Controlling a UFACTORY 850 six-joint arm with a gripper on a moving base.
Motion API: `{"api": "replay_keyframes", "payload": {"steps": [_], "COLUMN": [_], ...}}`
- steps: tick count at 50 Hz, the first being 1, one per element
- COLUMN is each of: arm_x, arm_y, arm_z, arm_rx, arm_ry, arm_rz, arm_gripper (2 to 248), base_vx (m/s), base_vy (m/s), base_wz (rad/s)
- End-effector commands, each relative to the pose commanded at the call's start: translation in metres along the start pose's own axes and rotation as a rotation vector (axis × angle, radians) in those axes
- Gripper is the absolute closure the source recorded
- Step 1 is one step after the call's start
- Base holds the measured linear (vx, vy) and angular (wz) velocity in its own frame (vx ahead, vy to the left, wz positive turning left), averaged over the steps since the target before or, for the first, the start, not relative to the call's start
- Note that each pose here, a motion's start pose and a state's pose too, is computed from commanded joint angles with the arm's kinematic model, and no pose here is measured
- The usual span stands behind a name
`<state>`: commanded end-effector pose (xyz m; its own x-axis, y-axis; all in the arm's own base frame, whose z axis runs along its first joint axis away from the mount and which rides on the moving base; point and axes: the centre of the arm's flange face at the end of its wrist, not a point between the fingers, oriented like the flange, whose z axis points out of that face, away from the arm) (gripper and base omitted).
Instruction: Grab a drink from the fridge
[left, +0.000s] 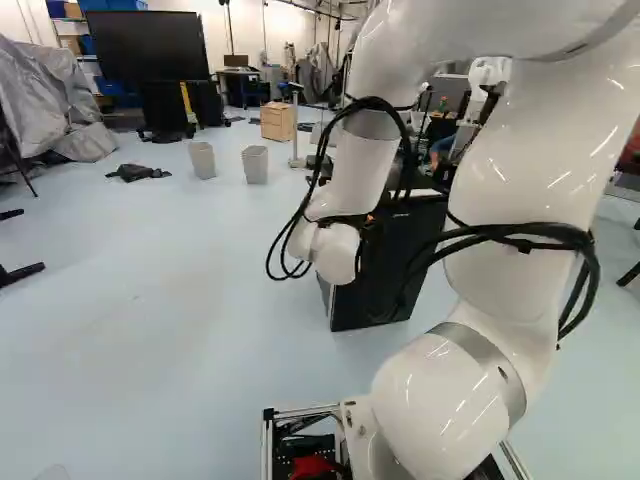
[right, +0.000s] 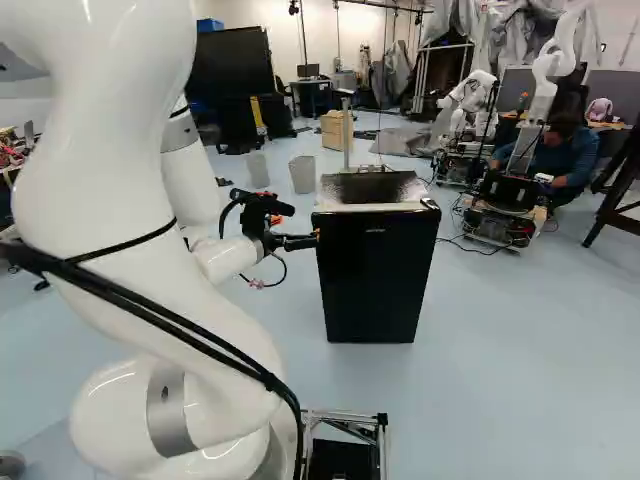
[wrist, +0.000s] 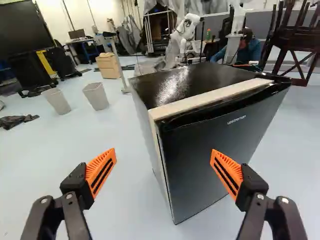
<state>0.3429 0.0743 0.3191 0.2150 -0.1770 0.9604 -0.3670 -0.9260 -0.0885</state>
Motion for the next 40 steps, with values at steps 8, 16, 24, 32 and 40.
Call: {"api": "replay_keyframes", "payload": {"steps": [8,16,24,32,40], "arm_x": [-0.006,-0.011,-0.018,-0.024,-0.032], "arm_y": [-0.008,-0.017,-0.026,-0.035,-0.043], "arm_z": [0.006,0.013,0.019,0.026,0.031], "arm_rx": [-0.041,-0.085,-0.130,-0.176,-0.222], "arm_ry": [0.026,0.054,0.083,0.112,0.141], "arm_rz": [0.003,0.005,0.006,0.006,0.005], "arm_gripper": [3,3,3,3,3], "base_vx": [0.000,0.000,0.000,0.000,0.000], "base_vy": [0.000,0.000,0.000,0.000,0.000], "base_wz": [0.000,0.000,0.000,0.000,0.000]}}
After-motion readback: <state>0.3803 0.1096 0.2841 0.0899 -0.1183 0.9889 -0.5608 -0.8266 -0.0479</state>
